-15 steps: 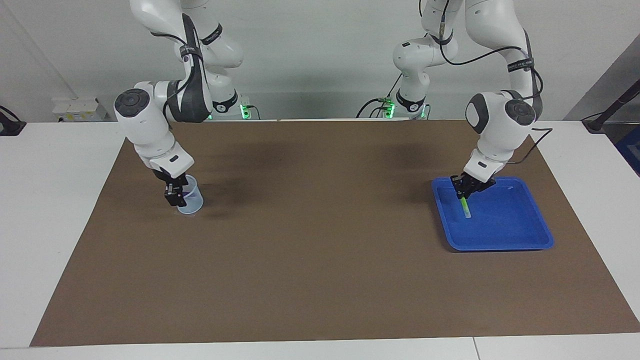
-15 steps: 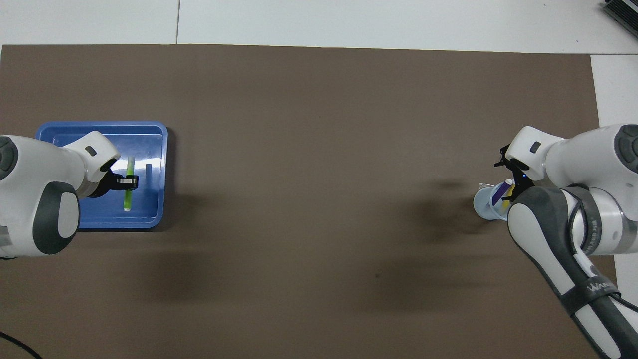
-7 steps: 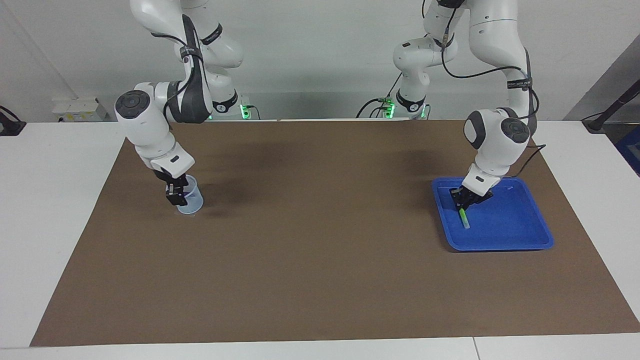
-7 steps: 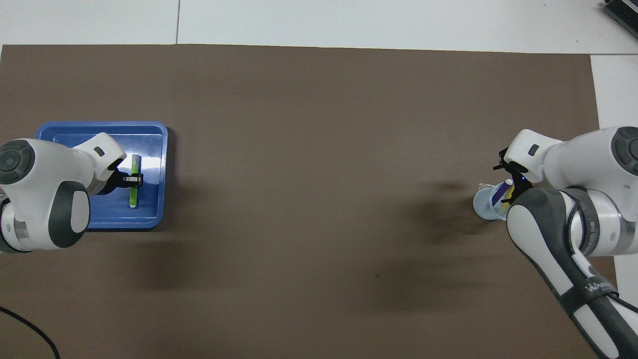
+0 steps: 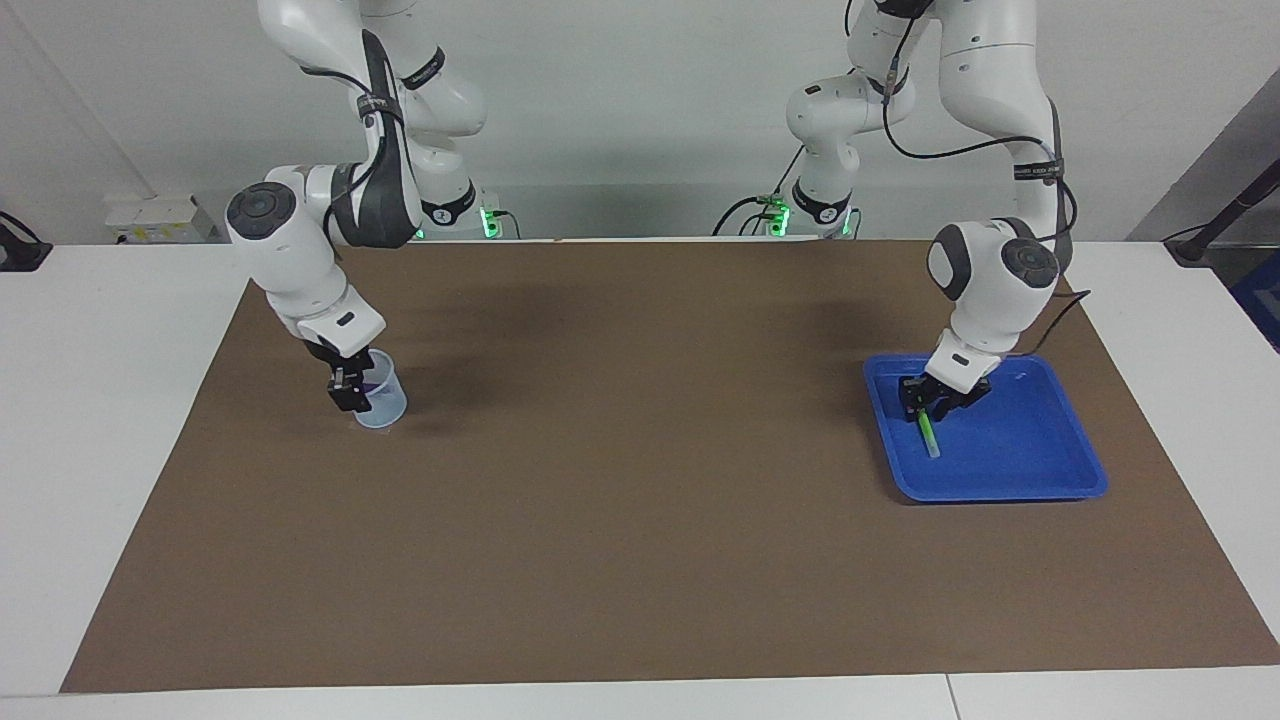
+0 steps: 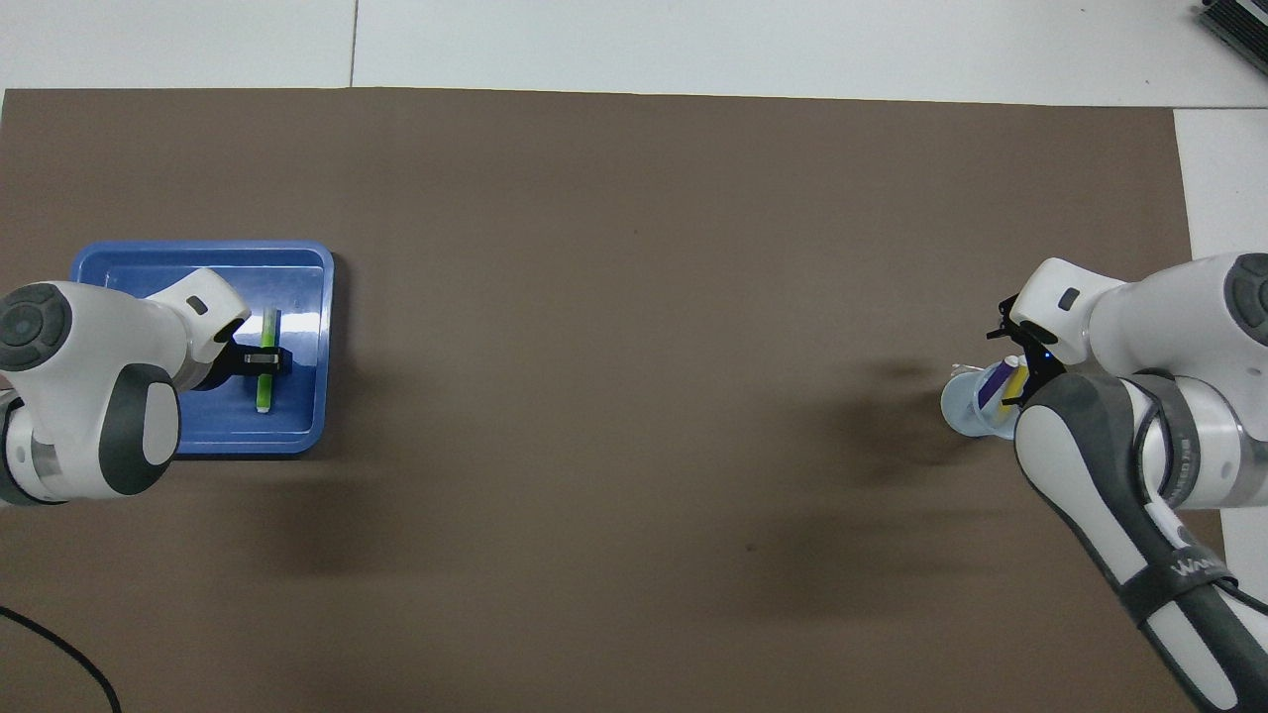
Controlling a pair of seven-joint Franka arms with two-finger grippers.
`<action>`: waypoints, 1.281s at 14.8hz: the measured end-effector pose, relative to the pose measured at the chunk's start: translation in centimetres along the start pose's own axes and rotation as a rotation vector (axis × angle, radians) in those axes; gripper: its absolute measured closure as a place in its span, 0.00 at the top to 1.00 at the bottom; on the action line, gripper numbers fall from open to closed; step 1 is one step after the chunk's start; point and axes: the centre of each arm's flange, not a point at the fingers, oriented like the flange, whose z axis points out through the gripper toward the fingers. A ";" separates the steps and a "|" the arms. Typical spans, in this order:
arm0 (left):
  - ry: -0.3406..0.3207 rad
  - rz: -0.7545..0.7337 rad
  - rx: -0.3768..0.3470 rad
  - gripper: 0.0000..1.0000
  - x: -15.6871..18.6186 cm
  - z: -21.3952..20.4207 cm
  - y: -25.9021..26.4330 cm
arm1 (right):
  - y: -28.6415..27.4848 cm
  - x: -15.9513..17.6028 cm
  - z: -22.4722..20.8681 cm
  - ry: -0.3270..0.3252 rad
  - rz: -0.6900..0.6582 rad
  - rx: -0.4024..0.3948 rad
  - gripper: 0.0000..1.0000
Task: Right arm passes pens to left for tray arrangement
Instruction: 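Lower the green pen into the tray and open the left gripper, then grasp the purple pen in the cup with the right gripper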
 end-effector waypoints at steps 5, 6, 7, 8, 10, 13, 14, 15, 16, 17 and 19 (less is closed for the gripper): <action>-0.035 -0.002 -0.001 0.60 0.4 -0.8 0.0 | 0.0 -0.1 0.0 0.000 0.002 0.000 0.77; -0.041 -0.020 -0.004 0.60 0.7 -1.4 0.0 | 0.0 -0.1 0.0 0.000 0.002 0.001 0.70; -0.044 -0.056 -0.013 0.60 1.1 -2.2 0.0 | 0.0 -0.1 0.0 0.000 0.002 0.001 0.70; -0.044 -0.092 -0.030 0.60 1.4 -2.9 0.1 | 0.0 -0.1 0.0 0.000 0.002 0.001 0.65; -0.038 -0.124 -0.054 0.78 2.1 -4.8 0.4 | 0.0 -0.1 0.0 0.000 0.002 0.001 0.60; -0.023 -0.157 -0.057 0.89 2.6 -8.0 1.7 | 0.0 -0.1 0.0 0.000 0.002 0.000 0.31; -0.018 -0.181 -0.057 1.00 2.8 -9.1 2.4 | -0.1 -0.2 0.0 0.000 0.003 0.000 0.31; -0.015 -0.209 -0.057 1.00 3.0 -10.1 3.2 | 0.0 -0.3 -0.5 -0.002 0.005 -0.004 0.27; -0.013 -0.233 -0.058 1.00 3.3 -11.1 4.1 | -0.2 -0.4 -0.7 -0.002 0.007 0.000 0.26; -0.014 -0.250 -0.060 1.00 3.5 -11.9 4.9 | -0.3 -0.4 -0.8 -0.002 0.010 0.004 0.24; -0.033 -0.286 -0.080 1.00 4.0 -13.6 6.3 | -0.4 -0.6 -1.1 -0.001 0.016 0.017 0.23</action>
